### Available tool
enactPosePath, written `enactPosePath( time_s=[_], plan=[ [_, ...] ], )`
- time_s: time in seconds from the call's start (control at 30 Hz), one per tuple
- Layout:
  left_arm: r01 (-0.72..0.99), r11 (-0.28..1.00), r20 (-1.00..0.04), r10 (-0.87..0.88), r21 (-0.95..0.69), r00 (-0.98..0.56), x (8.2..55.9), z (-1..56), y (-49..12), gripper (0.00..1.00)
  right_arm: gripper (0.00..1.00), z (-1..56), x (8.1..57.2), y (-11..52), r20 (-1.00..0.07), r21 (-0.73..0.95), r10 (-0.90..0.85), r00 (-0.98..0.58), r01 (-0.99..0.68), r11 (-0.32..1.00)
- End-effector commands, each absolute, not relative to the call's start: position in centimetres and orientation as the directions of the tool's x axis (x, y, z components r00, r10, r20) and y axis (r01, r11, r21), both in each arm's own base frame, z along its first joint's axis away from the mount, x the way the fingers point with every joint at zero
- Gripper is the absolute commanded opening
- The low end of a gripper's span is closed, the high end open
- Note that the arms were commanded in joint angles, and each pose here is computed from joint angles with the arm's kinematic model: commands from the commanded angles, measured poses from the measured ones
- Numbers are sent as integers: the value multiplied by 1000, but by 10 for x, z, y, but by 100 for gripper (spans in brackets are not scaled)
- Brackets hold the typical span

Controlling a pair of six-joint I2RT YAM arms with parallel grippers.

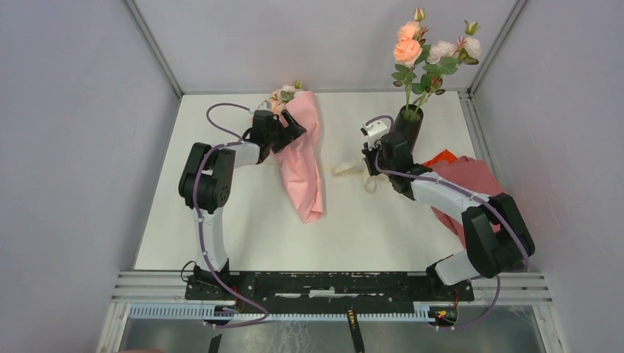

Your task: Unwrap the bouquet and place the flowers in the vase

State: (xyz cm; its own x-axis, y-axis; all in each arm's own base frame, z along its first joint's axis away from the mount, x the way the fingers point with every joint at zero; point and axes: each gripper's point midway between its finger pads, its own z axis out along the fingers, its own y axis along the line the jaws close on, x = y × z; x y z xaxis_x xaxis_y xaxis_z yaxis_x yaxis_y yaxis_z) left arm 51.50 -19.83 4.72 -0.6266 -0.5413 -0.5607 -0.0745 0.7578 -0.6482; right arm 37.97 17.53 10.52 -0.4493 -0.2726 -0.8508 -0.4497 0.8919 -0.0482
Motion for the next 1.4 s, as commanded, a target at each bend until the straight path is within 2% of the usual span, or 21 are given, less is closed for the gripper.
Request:
enactPosePath(
  time_s=[0.0, 0.1, 0.27, 0.43, 0.6, 0.7, 1.0, 1.13, 1.23, 1.37],
  plan=[
    [-211, 796, -484, -530, -567, -696, 490, -15, -178, 100, 0, 161, 384, 171, -922, -59, -199, -331, -388, 920],
    [-205, 794, -488, -530, -572, -694, 491, -10, -179, 100, 0, 246, 378, 145, -972, -106, -159, -171, -284, 953],
    [-159, 775, -484, -525, -612, -699, 491, 2, -188, 100, 0, 413, 366, 101, -985, -168, -163, 57, -106, 980],
    [-133, 763, -491, -528, -633, -693, 491, 19, -192, 100, 0, 525, 336, 70, -957, -149, -146, 251, 7, 989],
    [-126, 772, -513, -525, -622, -679, 487, 29, -187, 100, 0, 558, 312, 50, -927, -151, -170, 333, 82, 985],
    [-124, 774, -519, -524, -621, -675, 487, 31, -186, 100, 0, 563, 297, 26, -913, -126, -187, 362, 186, 974],
    [-128, 799, -543, -507, -588, -669, 490, 33, -181, 100, 0, 634, 223, -34, -827, -26, -239, 508, 390, 920],
    [-206, 840, -581, -503, -502, -639, 497, 34, -143, 100, 0, 654, 197, -54, -809, -8, -278, 519, 463, 886],
    [-228, 787, -545, -575, -574, -611, 501, 41, -116, 100, 0, 663, 185, -62, -800, -13, -306, 516, 495, 869],
    [-238, 789, -563, -581, -567, -588, 501, 49, -101, 100, 0, 664, 183, -62, -795, -30, -319, 516, 492, 870]
  ],
)
